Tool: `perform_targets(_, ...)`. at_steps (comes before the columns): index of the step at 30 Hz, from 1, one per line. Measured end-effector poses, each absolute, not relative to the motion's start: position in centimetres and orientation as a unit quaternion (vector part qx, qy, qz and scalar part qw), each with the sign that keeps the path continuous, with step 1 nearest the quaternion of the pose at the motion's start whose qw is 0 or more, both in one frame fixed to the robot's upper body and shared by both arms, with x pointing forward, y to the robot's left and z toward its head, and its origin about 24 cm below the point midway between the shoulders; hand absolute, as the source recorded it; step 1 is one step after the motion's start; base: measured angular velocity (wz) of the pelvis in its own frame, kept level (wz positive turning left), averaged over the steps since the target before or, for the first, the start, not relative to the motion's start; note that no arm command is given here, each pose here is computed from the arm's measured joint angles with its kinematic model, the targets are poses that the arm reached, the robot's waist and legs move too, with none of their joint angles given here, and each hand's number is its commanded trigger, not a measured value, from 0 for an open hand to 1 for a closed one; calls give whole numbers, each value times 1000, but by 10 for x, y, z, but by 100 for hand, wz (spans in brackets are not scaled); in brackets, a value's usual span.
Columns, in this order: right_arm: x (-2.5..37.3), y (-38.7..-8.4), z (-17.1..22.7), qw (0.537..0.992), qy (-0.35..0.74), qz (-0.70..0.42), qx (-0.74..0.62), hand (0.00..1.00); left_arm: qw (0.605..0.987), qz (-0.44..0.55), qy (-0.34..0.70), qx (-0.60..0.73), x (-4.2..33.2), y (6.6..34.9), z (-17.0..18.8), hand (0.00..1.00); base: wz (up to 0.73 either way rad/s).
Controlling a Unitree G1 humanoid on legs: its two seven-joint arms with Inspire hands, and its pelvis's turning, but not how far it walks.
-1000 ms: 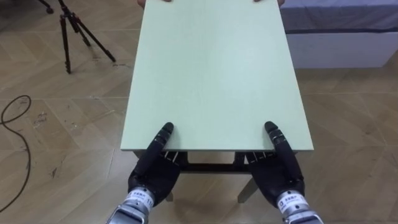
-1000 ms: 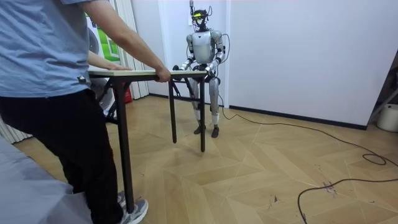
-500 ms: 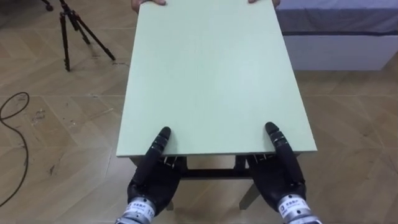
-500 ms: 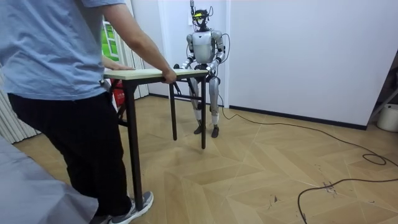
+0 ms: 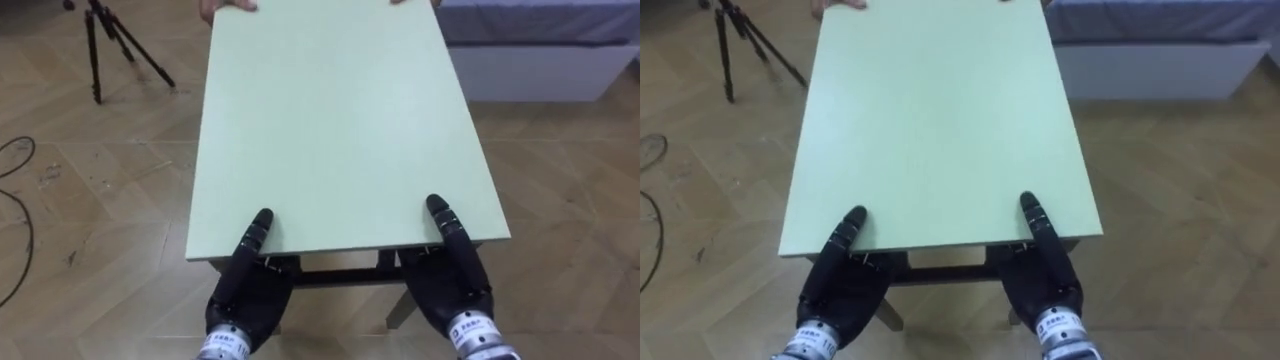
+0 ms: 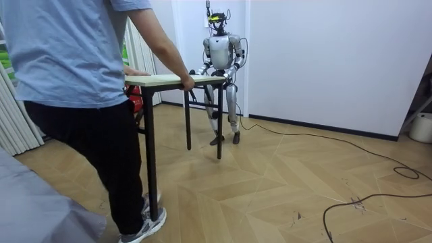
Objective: Move table with human
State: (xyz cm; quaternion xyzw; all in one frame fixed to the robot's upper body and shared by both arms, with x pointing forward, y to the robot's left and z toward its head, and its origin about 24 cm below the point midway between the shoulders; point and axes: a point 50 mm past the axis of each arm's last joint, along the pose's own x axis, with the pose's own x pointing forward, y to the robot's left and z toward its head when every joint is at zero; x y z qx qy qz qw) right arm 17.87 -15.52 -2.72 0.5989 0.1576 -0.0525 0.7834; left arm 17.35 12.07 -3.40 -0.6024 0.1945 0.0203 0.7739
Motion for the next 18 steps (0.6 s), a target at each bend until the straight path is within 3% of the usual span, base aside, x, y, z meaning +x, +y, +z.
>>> perform_targets(15,179,-159,-27,786,153,-56,597,100,773,18,206,-600,178,117,-38,100,-9)
perform_targets(18,176,-161,-28,779,149,-67,605,100,775,12,210,-596,181,114,-37,100,29)
